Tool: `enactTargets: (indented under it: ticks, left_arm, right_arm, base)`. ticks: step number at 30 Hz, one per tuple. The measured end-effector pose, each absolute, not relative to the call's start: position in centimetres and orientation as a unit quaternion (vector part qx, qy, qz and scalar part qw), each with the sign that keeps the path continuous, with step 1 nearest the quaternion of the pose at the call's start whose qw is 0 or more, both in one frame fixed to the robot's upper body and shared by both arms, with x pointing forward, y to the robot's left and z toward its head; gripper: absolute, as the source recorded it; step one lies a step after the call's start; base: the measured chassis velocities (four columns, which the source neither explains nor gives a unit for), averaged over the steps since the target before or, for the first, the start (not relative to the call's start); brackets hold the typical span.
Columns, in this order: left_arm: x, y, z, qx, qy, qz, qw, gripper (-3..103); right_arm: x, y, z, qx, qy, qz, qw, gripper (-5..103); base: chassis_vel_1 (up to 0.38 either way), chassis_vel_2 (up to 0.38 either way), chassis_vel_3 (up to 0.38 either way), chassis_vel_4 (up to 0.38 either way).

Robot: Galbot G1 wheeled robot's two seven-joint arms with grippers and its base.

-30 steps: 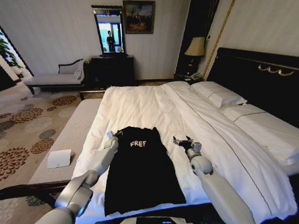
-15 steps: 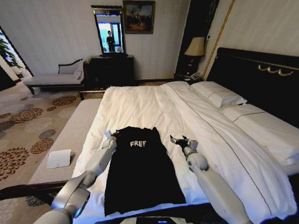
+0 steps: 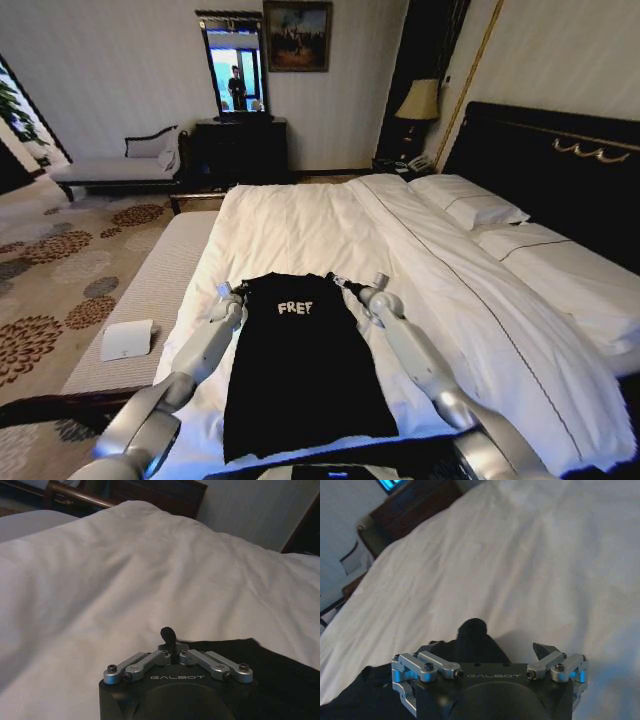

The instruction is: Fold the clothes on the bed.

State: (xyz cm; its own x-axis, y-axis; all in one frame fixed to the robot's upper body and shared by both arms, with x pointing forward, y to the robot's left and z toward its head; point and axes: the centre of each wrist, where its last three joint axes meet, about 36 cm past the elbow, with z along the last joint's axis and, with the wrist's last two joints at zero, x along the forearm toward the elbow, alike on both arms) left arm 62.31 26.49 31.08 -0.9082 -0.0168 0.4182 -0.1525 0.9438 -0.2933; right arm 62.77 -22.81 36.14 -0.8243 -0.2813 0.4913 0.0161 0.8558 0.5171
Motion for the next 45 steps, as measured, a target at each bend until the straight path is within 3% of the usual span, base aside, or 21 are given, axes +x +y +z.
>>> enactTargets:
  ticks: [17, 20, 27, 29, 31, 38, 40, 43, 45]
  left_arm:
    - [62.5, 25.2, 31.3, 0.031, -0.965, 0.159, 0.206, 2]
    - [62.5, 25.2, 31.2, 0.031, -0.965, 0.158, 0.206, 2]
    - [62.5, 25.1, 31.1, 0.027, -0.965, 0.16, 0.206, 2]
    - [62.5, 25.1, 31.1, 0.026, -0.965, 0.16, 0.206, 2]
    - [62.5, 25.1, 31.1, 0.026, -0.965, 0.16, 0.206, 2]
    - [62.5, 25.0, 31.0, 0.024, -0.965, 0.16, 0.206, 2]
    - [62.5, 24.7, 31.0, 0.022, -0.965, 0.161, 0.206, 2]
    - [62.6, 24.6, 31.0, 0.021, -0.965, 0.161, 0.206, 2]
    - [62.6, 24.5, 31.2, 0.02, -0.965, 0.161, 0.204, 2]
  right_arm:
    - [65.3, -23.1, 34.1, 0.063, -0.914, -0.263, 0.301, 100]
    - [65.6, -23.0, 33.9, 0.062, -0.916, -0.256, 0.301, 95]
    - [65.7, -22.3, 33.3, 0.068, -0.921, -0.233, 0.304, 61]
    - [65.6, -22.3, 33.3, 0.068, -0.922, -0.232, 0.304, 61]
    - [65.6, -22.0, 33.1, 0.067, -0.922, -0.23, 0.303, 50]
    - [65.7, -22.0, 33.1, 0.069, -0.929, -0.22, 0.29, 28]
    - [65.5, -22.0, 32.9, 0.07, -0.93, -0.215, 0.29, 16]
    - [65.4, -22.0, 32.7, 0.07, -0.93, -0.214, 0.29, 12]
    - [65.3, -21.9, 32.8, 0.072, -0.931, -0.215, 0.286, 3]
  base:
    - [0.0, 0.0, 0.0, 0.0]
    - [0.0, 0.0, 0.0, 0.0]
    - [0.0, 0.0, 0.0, 0.0]
    - [0.0, 0.0, 0.0, 0.0]
    - [0.0, 0.0, 0.0, 0.0]
    - [0.0, 0.0, 0.0, 0.0]
    - [0.0, 0.0, 0.0, 0.0]
    - [0.0, 0.0, 0.0, 0.0]
    - [0.0, 0.0, 0.0, 0.0]
